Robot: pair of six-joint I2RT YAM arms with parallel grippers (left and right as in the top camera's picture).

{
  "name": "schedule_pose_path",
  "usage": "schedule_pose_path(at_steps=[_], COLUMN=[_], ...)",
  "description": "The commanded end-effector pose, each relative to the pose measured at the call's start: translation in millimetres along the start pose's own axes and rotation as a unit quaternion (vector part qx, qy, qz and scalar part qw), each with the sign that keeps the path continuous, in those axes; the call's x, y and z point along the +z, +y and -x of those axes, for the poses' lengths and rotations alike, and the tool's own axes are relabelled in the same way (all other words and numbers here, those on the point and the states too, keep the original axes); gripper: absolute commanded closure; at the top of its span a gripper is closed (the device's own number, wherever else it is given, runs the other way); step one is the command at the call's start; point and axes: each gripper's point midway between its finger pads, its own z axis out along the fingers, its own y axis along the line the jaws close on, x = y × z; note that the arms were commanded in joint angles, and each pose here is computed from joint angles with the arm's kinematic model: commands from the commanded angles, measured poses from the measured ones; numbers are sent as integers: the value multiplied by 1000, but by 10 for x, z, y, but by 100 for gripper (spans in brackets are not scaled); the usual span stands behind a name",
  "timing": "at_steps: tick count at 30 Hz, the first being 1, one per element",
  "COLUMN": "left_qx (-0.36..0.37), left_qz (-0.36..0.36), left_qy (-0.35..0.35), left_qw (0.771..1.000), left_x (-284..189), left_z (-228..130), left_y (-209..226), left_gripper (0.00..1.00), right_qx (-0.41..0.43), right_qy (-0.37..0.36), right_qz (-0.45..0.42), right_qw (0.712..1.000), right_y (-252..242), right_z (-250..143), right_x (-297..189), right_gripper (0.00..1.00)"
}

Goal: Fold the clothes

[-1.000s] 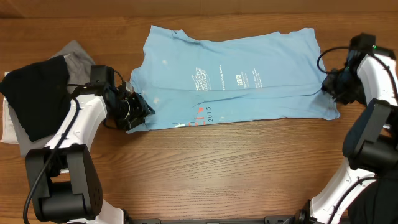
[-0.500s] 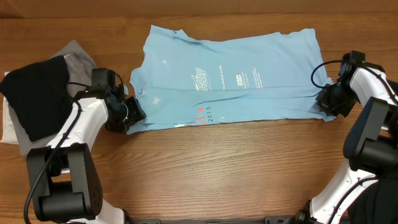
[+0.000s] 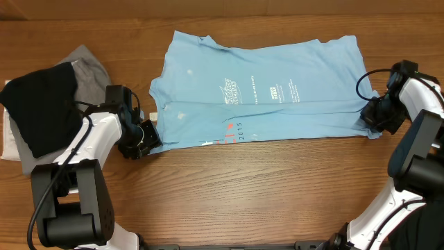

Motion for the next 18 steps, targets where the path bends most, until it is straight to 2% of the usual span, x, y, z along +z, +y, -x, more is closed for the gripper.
schedule_pose_path(at_steps=[1, 5, 10, 12, 18], left_qx=[8, 14, 23, 22, 24], left_qz=[24, 22, 23, 22, 27], left_qy=[-4, -9, -7, -7, 1], left_qw=[1000, 1000, 999, 999, 999], left_x=[41, 57, 159, 218, 266], left_z=[12, 29, -32, -60, -130], left_y=[95, 92, 145, 170, 219], left_gripper=[55, 64, 92, 96, 96], right_qx=[6, 6, 6, 6, 5], right_qy=[-7, -6, -3, -1, 2], right_qz=[-15, -15, -16, -17, -18], right_qw=[1000, 1000, 1000, 1000, 1000], right_y=[-107, -106, -111, -116, -123], right_z=[1, 1, -14, -25, -42], right_x=[-17, -17, -17, -17, -17], right_gripper=[96, 96, 96, 96, 96])
